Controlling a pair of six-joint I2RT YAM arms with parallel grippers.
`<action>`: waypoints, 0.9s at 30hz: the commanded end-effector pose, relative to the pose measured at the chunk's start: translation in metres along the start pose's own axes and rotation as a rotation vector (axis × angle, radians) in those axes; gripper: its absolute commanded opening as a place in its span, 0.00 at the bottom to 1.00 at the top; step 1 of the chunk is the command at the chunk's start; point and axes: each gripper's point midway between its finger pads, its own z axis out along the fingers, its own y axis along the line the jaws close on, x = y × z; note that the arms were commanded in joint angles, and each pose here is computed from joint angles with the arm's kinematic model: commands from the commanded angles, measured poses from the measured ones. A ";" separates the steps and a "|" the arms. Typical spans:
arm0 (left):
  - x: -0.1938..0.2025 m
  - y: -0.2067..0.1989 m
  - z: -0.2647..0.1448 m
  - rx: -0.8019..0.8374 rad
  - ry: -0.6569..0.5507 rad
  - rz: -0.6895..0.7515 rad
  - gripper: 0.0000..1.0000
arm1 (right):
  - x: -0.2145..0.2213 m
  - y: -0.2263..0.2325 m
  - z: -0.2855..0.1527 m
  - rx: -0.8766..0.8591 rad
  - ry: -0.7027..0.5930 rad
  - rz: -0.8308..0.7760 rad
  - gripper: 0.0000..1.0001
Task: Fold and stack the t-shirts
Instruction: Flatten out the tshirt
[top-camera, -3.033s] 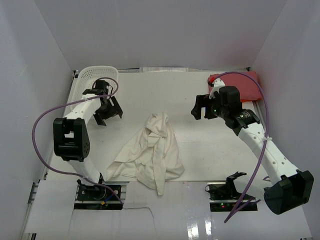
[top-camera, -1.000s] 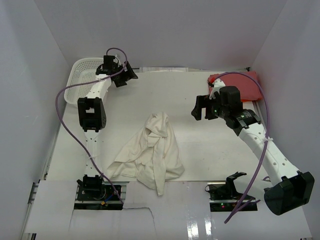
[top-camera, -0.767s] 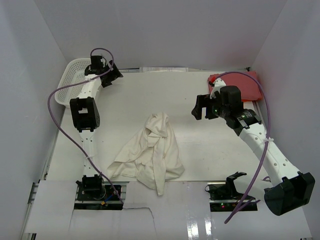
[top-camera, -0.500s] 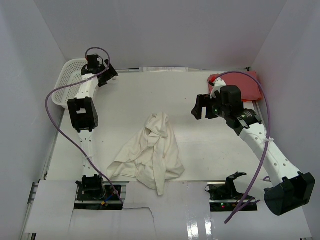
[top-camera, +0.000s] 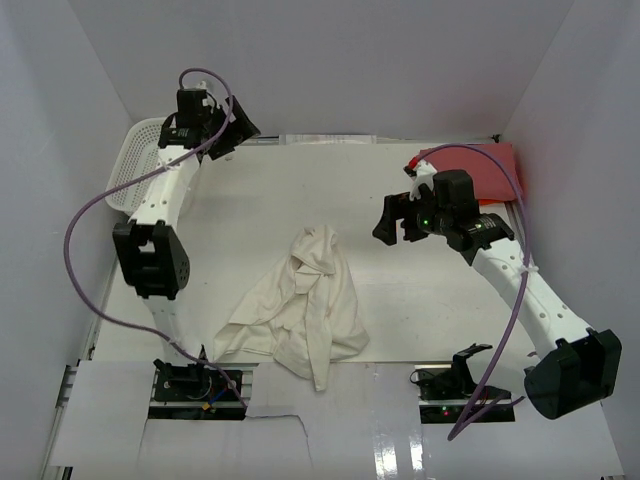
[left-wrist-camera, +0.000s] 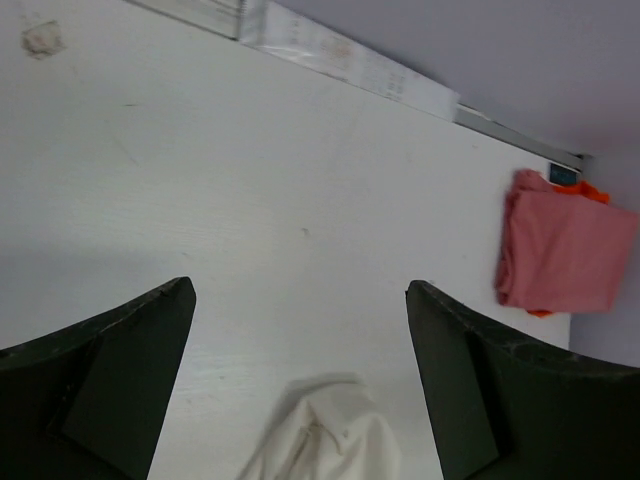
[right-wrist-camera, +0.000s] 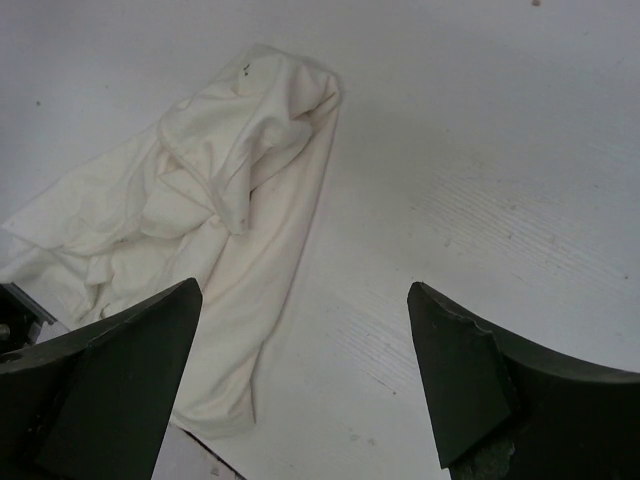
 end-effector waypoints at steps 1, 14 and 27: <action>0.015 -0.063 -0.092 0.103 -0.046 0.062 0.98 | 0.003 0.028 0.006 -0.138 0.045 -0.036 0.90; 0.092 0.006 -0.211 -0.084 -0.220 0.115 0.98 | 0.052 0.061 0.077 -0.177 0.215 0.014 0.90; 0.127 0.056 -0.201 -0.232 -0.188 0.120 0.98 | 0.078 0.092 0.151 -0.214 0.285 0.030 0.85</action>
